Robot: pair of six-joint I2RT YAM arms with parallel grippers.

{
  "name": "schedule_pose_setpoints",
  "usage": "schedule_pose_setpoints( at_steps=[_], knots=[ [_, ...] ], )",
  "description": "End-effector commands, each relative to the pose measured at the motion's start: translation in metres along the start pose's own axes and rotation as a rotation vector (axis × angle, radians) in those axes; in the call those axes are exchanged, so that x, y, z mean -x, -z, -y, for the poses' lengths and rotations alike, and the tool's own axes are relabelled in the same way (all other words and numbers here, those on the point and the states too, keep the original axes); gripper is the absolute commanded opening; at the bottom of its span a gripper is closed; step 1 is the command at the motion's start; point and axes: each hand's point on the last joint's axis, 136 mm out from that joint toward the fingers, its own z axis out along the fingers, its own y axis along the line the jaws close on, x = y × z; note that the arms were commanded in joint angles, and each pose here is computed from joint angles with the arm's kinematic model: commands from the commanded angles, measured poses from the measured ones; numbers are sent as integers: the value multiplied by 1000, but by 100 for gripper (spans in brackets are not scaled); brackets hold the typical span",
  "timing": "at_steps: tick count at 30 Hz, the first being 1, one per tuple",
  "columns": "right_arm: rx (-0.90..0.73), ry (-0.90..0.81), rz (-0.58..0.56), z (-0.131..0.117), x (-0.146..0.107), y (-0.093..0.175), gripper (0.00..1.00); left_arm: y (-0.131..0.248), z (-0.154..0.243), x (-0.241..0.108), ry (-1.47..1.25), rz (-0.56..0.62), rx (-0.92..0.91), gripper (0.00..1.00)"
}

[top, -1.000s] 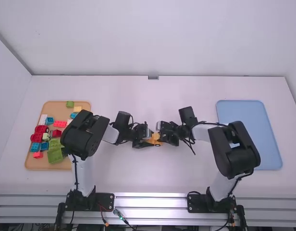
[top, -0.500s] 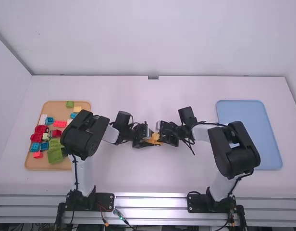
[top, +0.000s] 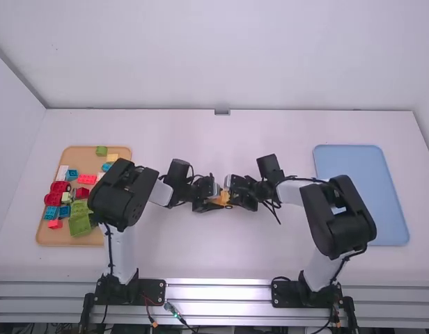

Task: Assemble lego blocks to make yellow taxi

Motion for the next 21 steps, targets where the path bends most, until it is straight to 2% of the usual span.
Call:
schedule_pose_setpoints(
  at_steps=[1,14,19,21],
  knots=[
    [-3,-1,-3,-1,0,1,8,-1,13,-12,30,-27,-19,33],
    [-5,-3,-6,-1,-1,1,9,-1,14,-12,32,-27,-19,35],
    [-5,-2,-6,-1,-1,1,30,-1,14,-13,33,-28,-19,35],
    [-5,-1,-6,0,-1,1,33,-1,14,-13,33,-28,-19,35]
  ],
)
